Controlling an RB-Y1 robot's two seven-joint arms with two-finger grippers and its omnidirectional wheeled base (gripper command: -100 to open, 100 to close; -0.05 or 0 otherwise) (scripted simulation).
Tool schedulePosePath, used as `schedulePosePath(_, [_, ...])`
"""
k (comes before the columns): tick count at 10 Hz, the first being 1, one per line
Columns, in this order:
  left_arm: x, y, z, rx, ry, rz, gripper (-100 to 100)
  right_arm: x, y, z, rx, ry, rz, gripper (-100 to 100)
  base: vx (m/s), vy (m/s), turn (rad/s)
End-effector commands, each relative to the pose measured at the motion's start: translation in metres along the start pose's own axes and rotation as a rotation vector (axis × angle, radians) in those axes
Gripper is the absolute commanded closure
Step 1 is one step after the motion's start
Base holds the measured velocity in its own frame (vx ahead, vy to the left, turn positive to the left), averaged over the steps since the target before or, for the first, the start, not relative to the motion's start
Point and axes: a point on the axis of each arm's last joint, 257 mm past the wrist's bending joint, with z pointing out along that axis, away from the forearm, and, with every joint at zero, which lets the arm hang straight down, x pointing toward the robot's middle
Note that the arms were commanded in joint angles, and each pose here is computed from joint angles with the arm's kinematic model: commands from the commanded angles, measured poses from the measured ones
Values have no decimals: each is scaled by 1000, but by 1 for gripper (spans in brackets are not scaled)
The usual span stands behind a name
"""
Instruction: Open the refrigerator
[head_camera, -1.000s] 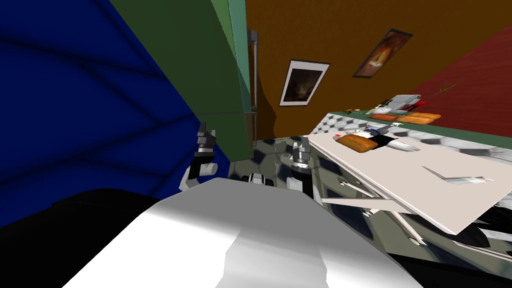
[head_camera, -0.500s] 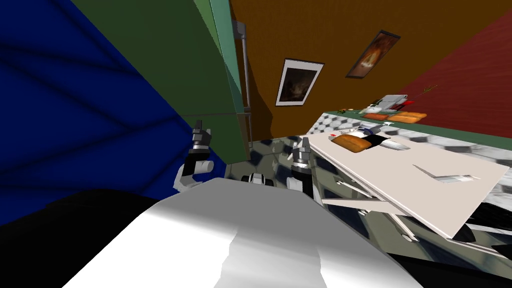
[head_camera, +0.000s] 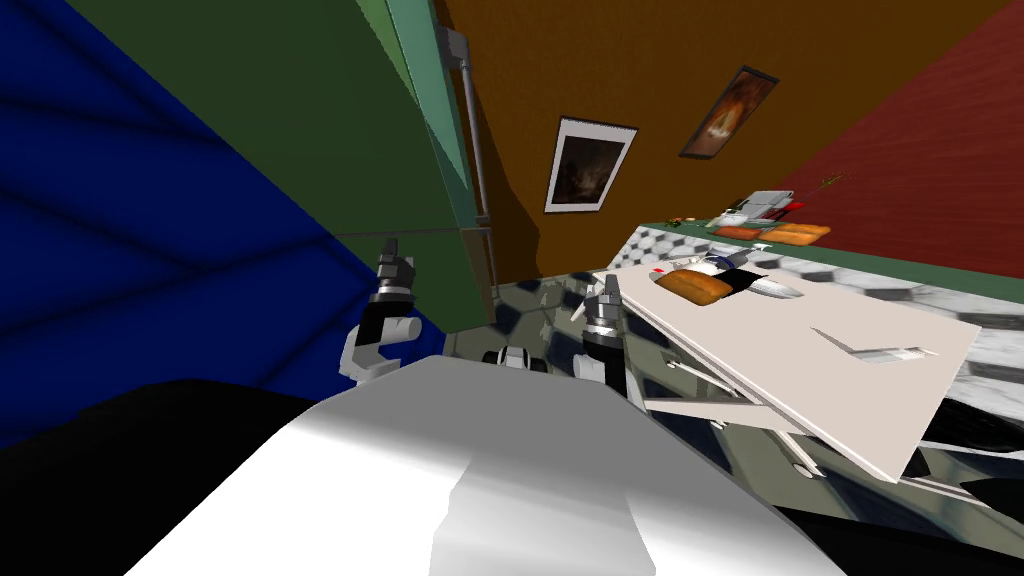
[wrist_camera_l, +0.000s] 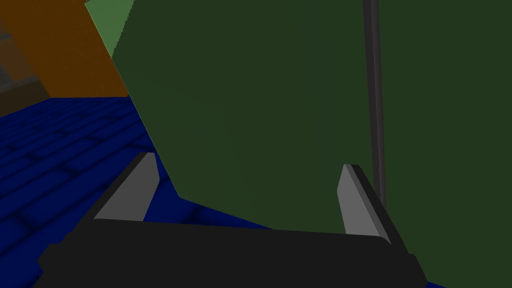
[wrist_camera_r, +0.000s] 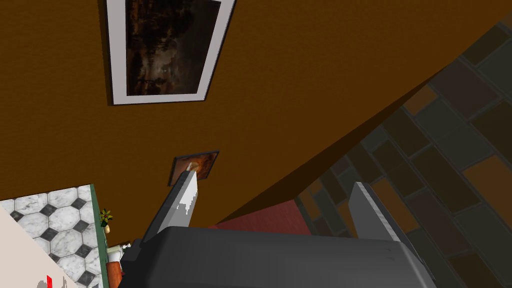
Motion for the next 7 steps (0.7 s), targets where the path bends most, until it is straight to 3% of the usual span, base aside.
schedulePosePath(1, [-14,8,5,-41,-25,24,-100,0,0,0,0,0,0,0,95,-89,-44])
schedulePosePath(4, [-41,17,12,-90,-75,55,-100,0,0,0,0,0,0,0,100,-76,-73])
schedulePosePath(7, [-53,27,14,-139,-97,63,-100,0,0,0,0,0,0,0,91,-75,-52])
